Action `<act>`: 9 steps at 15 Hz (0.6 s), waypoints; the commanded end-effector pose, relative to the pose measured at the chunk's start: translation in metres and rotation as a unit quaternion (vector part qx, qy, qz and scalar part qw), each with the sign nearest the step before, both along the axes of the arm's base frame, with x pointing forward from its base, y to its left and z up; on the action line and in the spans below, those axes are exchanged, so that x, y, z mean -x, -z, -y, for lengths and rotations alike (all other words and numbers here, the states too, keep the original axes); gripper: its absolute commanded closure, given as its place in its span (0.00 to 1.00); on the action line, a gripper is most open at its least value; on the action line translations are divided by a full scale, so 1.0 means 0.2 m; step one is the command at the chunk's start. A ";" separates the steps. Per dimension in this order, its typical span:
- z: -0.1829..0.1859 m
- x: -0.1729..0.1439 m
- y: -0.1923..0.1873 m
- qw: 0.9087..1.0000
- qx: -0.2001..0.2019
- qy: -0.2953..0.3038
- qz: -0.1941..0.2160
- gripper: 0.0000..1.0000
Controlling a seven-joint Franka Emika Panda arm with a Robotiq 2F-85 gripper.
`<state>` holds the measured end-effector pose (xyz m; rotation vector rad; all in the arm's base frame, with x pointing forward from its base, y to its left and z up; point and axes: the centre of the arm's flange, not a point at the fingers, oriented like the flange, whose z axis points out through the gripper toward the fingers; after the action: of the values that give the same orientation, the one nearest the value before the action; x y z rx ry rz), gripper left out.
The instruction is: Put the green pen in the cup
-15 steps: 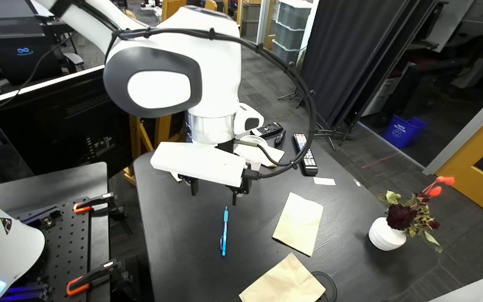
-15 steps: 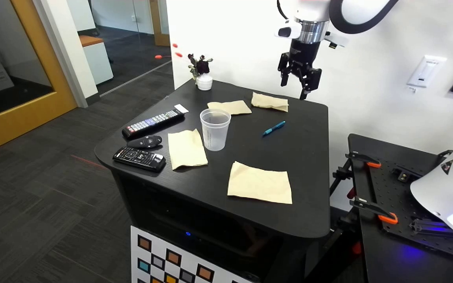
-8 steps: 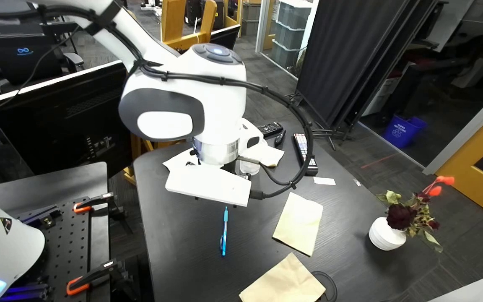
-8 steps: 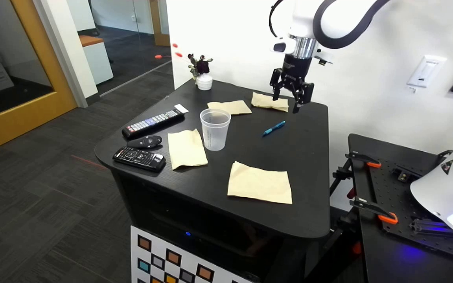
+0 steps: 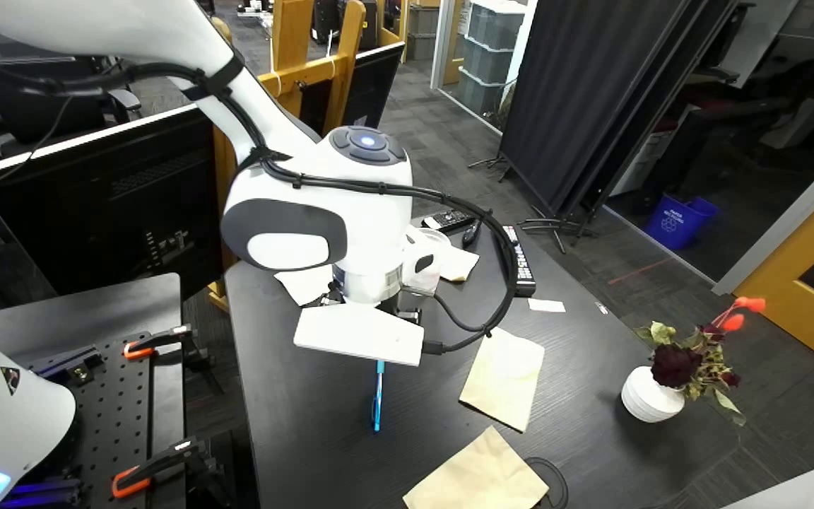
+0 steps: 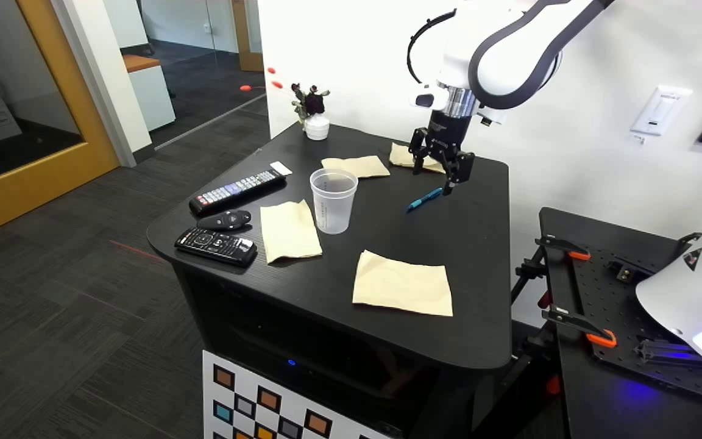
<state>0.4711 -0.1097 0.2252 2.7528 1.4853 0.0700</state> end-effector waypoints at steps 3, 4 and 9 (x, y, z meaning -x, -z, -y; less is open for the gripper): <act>0.01 -0.07 0.10 1.000 0.022 0.003 0.013 0.00; 0.01 -0.07 0.12 1.000 0.025 0.004 0.011 0.00; 0.02 -0.11 0.19 0.999 0.034 0.015 -0.002 0.00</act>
<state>0.4822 -0.1104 0.1955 2.7250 1.4573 0.0130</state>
